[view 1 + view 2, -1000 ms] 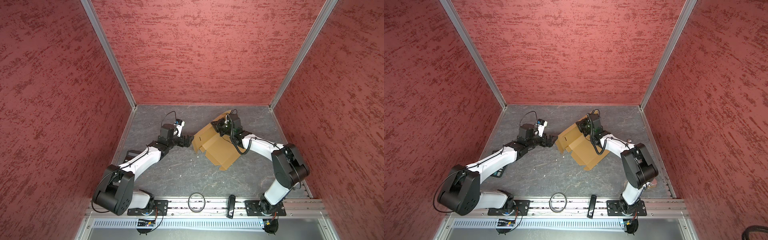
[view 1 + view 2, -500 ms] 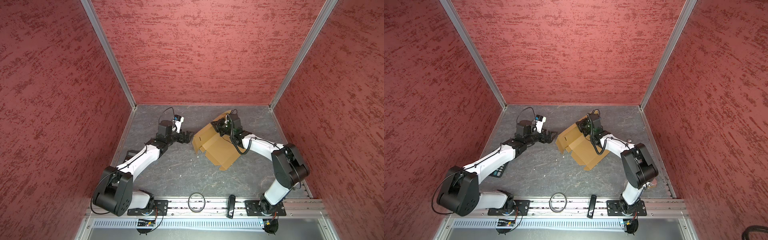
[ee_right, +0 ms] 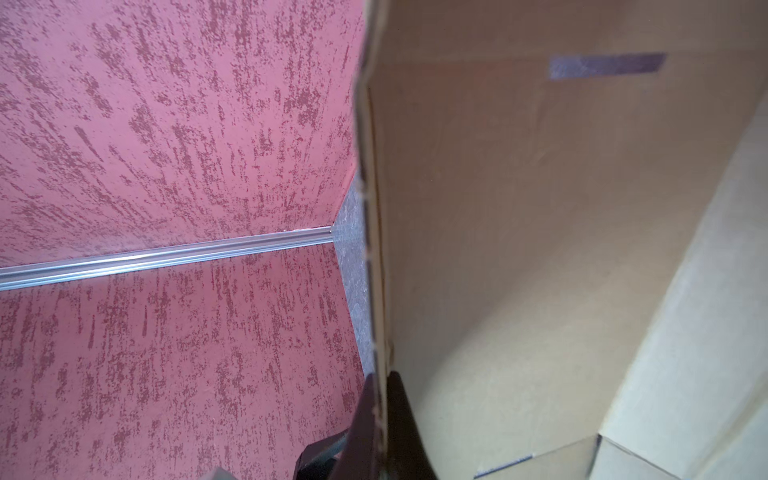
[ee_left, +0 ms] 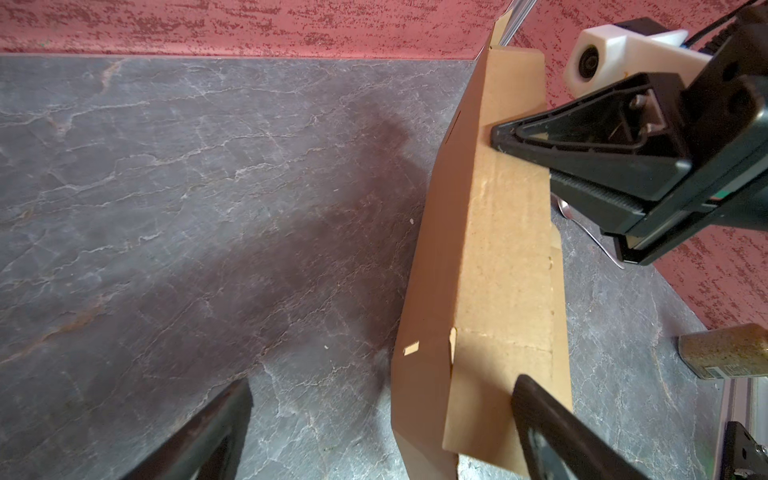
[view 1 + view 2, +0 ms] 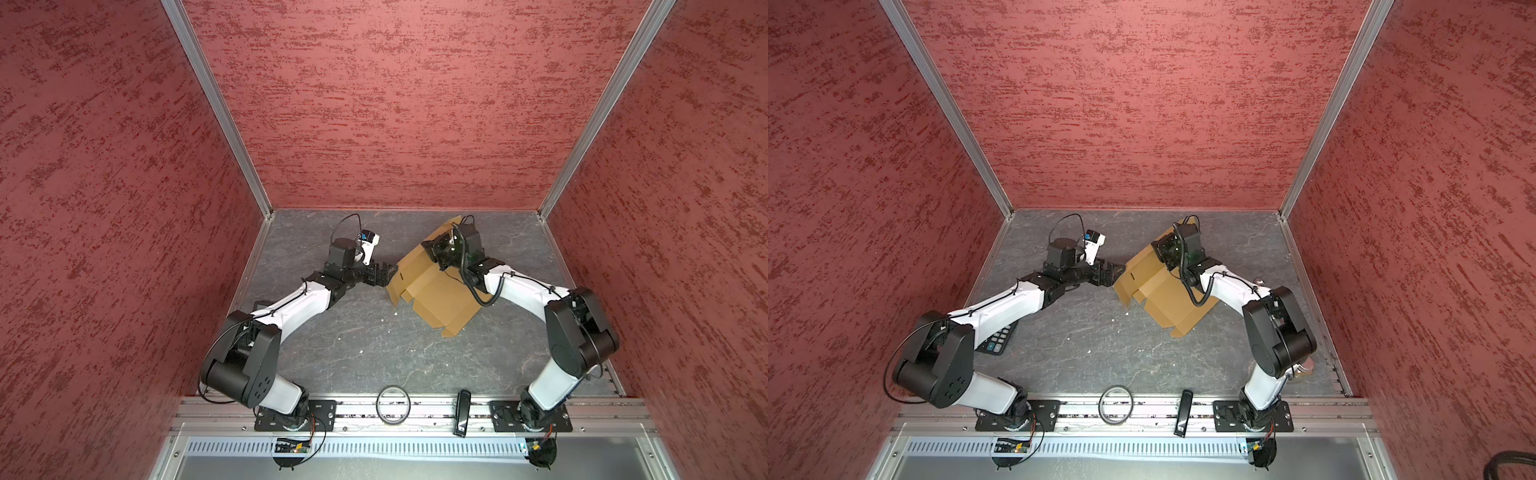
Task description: Fold the paper box
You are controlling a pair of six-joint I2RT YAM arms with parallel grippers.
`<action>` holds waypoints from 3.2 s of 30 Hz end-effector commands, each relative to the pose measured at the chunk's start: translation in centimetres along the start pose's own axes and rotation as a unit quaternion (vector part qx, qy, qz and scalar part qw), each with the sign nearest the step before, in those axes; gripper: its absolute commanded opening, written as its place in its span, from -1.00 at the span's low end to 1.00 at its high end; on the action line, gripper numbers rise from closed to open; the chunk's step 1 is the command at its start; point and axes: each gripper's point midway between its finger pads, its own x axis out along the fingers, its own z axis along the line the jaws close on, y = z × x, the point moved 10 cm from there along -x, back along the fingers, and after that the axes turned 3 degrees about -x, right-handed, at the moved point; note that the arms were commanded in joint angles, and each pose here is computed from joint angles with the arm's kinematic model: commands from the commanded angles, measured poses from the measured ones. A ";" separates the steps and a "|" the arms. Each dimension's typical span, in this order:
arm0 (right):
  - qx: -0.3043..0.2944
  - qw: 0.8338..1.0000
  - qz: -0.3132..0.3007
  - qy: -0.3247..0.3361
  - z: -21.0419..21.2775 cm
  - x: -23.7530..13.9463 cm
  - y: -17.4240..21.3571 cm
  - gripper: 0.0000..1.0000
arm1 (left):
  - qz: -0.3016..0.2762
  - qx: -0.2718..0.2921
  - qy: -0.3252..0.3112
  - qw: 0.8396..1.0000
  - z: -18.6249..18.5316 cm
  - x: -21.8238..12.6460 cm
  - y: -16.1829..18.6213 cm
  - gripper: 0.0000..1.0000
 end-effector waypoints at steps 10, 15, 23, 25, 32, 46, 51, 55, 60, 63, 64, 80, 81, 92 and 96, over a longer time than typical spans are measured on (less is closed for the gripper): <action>0.040 0.999 -0.023 0.015 1.7 -0.8 -0.8 -0.90 | 0.000 0.021 0.006 1.000 -0.4 0.0 0.1 0.97; 0.041 0.999 -0.025 0.023 2.1 -0.8 -0.9 -0.91 | -0.001 0.027 0.006 1.000 -0.5 -0.3 0.0 0.99; 0.058 0.996 -0.029 0.055 2.1 -0.8 -1.0 -0.92 | 0.004 0.030 0.011 0.999 -0.4 -0.4 -0.1 0.99; 0.059 0.996 -0.029 0.057 2.3 -0.9 -1.0 -0.92 | 0.007 0.030 0.012 0.999 -0.3 -0.3 -0.1 1.00; 0.059 0.996 -0.020 0.060 2.8 -0.4 -1.2 -0.91 | 0.003 0.016 -0.001 1.000 0.7 -0.5 -0.2 0.99; 0.066 0.995 -0.022 0.074 2.9 -0.3 -1.2 -0.92 | 0.002 0.021 0.031 0.999 0.3 -0.7 -0.3 1.00; 0.070 0.994 -0.020 0.077 2.9 -0.1 -1.3 -0.92 | 0.007 0.027 0.042 0.999 -0.1 -0.7 -0.2 1.00; 0.070 0.994 -0.020 0.078 3.2 0.1 -1.4 -0.92 | 0.014 0.028 0.048 0.998 -0.4 -0.6 0.0 0.99; 0.071 0.994 -0.021 0.077 3.4 0.2 -1.5 -0.92 | 0.025 0.031 0.051 0.998 -0.7 -0.3 0.6 1.00; 0.073 0.994 -0.023 0.077 3.4 0.2 -1.5 -0.92 | 0.028 0.034 0.054 0.998 -0.9 -0.1 0.6 1.00; 0.072 0.994 -0.023 0.076 3.5 0.2 -1.5 -0.92 | 0.029 0.036 0.054 0.997 -1.0 -0.1 0.6 0.99; 0.073 0.994 -0.026 0.077 3.0 0.0 -1.4 -0.92 | 0.011 0.035 -0.015 0.999 -0.3 -1.8 0.3 0.99; 0.074 0.994 -0.026 0.077 3.0 0.0 -1.4 -0.92 | 0.009 0.033 -0.023 0.999 0.0 -2.0 0.3 0.99; 0.071 0.995 -0.026 0.072 3.2 -0.2 -1.4 -0.92 | 0.025 0.012 -0.078 0.997 2.2 -1.4 0.7 1.00; 0.071 0.994 -0.027 0.073 3.1 -0.2 -1.4 -0.92 | 0.021 0.003 -0.086 0.996 2.8 -1.6 0.6 1.00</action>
